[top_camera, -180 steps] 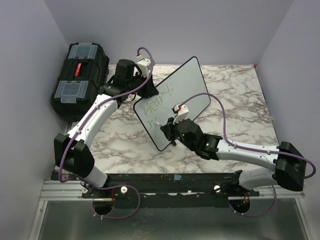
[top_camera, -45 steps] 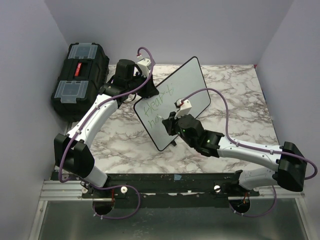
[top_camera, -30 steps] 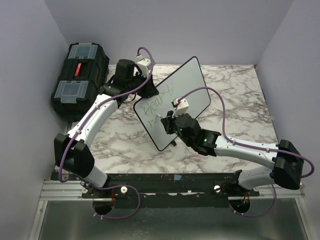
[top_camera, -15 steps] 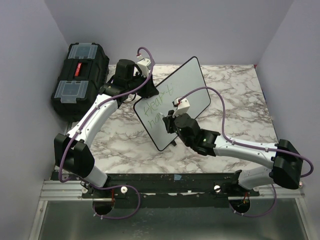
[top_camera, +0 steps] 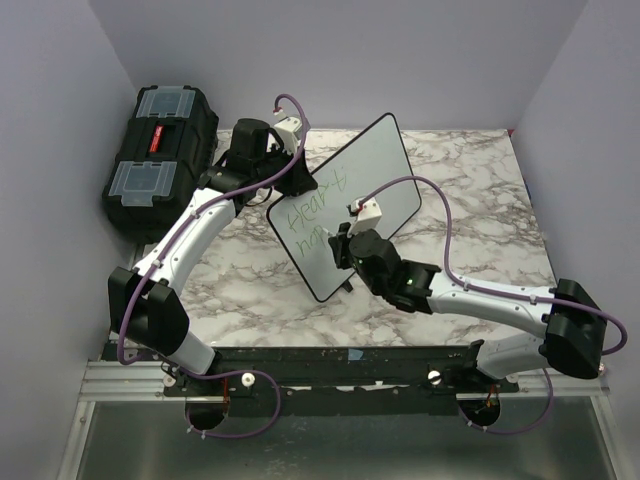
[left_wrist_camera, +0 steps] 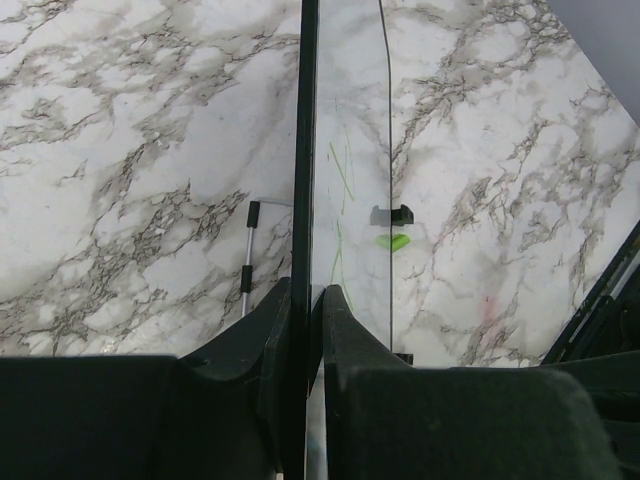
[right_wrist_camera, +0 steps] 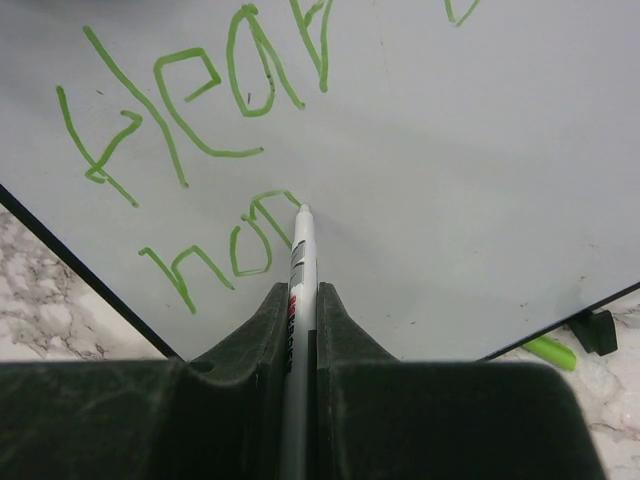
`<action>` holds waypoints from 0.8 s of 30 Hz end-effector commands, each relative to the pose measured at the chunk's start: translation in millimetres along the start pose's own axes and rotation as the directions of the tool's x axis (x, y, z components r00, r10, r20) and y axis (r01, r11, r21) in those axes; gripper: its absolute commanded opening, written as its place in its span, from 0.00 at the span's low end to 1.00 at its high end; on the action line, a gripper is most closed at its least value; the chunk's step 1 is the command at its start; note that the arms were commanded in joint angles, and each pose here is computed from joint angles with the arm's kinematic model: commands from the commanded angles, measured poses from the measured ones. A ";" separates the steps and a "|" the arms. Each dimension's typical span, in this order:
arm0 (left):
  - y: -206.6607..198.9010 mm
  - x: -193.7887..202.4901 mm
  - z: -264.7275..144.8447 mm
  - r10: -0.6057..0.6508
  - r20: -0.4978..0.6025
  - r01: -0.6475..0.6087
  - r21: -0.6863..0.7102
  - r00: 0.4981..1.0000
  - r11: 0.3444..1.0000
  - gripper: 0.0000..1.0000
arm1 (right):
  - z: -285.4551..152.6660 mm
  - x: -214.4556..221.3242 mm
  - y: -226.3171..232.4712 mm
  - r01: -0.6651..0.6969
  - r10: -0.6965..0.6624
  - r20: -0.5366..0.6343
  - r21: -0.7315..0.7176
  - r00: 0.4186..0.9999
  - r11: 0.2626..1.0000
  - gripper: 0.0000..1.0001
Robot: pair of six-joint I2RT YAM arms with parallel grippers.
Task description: Write a sentence on the whiteboard
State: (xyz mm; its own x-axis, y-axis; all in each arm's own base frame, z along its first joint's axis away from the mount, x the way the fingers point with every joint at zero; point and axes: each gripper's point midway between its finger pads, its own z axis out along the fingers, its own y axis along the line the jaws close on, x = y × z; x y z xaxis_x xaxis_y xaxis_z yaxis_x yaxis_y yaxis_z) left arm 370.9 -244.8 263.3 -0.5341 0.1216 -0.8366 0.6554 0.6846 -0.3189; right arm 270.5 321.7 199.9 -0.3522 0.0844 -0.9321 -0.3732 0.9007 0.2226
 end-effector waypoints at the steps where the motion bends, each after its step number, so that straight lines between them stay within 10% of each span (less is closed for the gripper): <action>1: 10.3 33.8 4.0 0.026 -0.108 -0.031 -0.045 0.994 0.999 0.00 | -1.7 26.9 -8.6 0.014 -0.013 -0.076 0.008 0.997 1.000 0.01; 24: 12.6 34.0 3.5 0.027 -0.104 -0.034 -0.059 0.994 0.998 0.00 | -25.8 -5.0 17.4 -0.012 0.011 -0.010 -0.181 1.000 0.983 0.01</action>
State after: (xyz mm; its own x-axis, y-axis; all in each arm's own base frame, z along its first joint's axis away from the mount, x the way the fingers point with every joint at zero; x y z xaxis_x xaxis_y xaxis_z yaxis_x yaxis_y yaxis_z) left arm 370.3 -245.1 263.9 -0.5331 0.1200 -0.8375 0.6555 0.6843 -0.3193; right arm 247.8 328.0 194.6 -0.4050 0.0619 -0.9122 -0.4826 0.8330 0.2708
